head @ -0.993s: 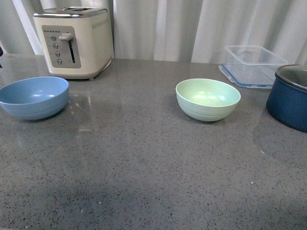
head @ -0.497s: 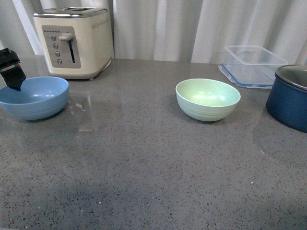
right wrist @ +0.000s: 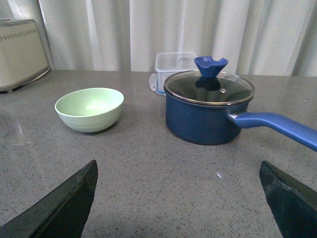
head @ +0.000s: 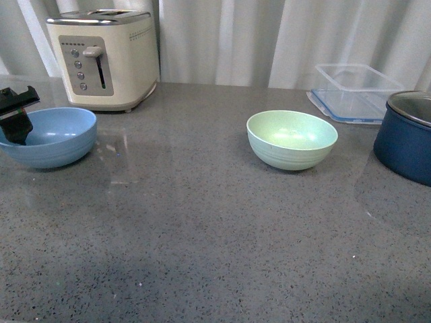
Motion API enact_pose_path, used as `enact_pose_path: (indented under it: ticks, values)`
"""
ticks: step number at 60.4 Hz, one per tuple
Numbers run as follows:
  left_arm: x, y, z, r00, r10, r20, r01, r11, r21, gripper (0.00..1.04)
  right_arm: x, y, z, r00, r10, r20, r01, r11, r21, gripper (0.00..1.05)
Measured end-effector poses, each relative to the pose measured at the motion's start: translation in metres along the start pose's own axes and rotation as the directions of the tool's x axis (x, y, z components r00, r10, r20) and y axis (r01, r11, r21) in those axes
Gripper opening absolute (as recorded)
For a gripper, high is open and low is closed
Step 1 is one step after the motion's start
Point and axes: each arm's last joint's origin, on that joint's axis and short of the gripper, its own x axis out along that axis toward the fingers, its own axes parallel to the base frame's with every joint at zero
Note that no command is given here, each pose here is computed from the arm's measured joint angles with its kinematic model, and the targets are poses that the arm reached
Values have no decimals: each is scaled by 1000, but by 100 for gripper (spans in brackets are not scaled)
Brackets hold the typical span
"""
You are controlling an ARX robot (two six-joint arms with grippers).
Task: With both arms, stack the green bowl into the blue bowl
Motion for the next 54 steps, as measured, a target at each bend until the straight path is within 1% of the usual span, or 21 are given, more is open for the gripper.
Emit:
enact_pose_path:
  ticks: [4, 6, 10, 12, 19, 22, 30, 35, 41, 47, 54]
  values:
    - [0, 0, 0, 1000, 1, -1, -1, 1000, -1, 47, 0, 0, 0, 1000, 0, 0, 0, 1000, 0, 95]
    - [0, 0, 0, 1000, 1, -1, -1, 1000, -1, 43, 0, 0, 0, 1000, 0, 0, 0, 1000, 0, 95]
    - [0, 0, 0, 1000, -1, -1, 1, 1000, -1, 31, 0, 0, 0, 1000, 0, 0, 0, 1000, 0, 95]
    - [0, 0, 0, 1000, -3, -1, 3, 1000, -1, 27, 0, 0, 0, 1000, 0, 0, 0, 1000, 0, 95]
    - [-4, 0, 1, 1000, -15, 1, 15, 1000, -4, 7, 0, 0, 0, 1000, 0, 0, 0, 1000, 0, 95]
    - [-7, -1, 1, 1000, -26, 1, 26, 1000, -8, 3, 0, 0, 0, 1000, 0, 0, 0, 1000, 0, 95]
    - [-24, -11, 2, 998, -68, 11, 68, 998, -1, 4, 0, 0, 0, 1000, 0, 0, 0, 1000, 0, 95]
    - [-36, -25, 3, 994, -107, 24, 107, 994, 13, 4, 0, 0, 0, 1000, 0, 0, 0, 1000, 0, 95]
    - [-48, -50, 5, 985, -166, 37, 164, 985, 44, 4, 0, 0, 0, 1000, 0, 0, 0, 1000, 0, 95]
    - [-57, -89, 5, 969, -245, 39, 240, 966, 90, 4, 0, 0, 0, 1000, 0, 0, 0, 1000, 0, 95]
    - [-52, -114, 1, 961, -275, 18, 271, 956, 116, 4, 0, 0, 0, 1000, 0, 0, 0, 1000, 0, 95]
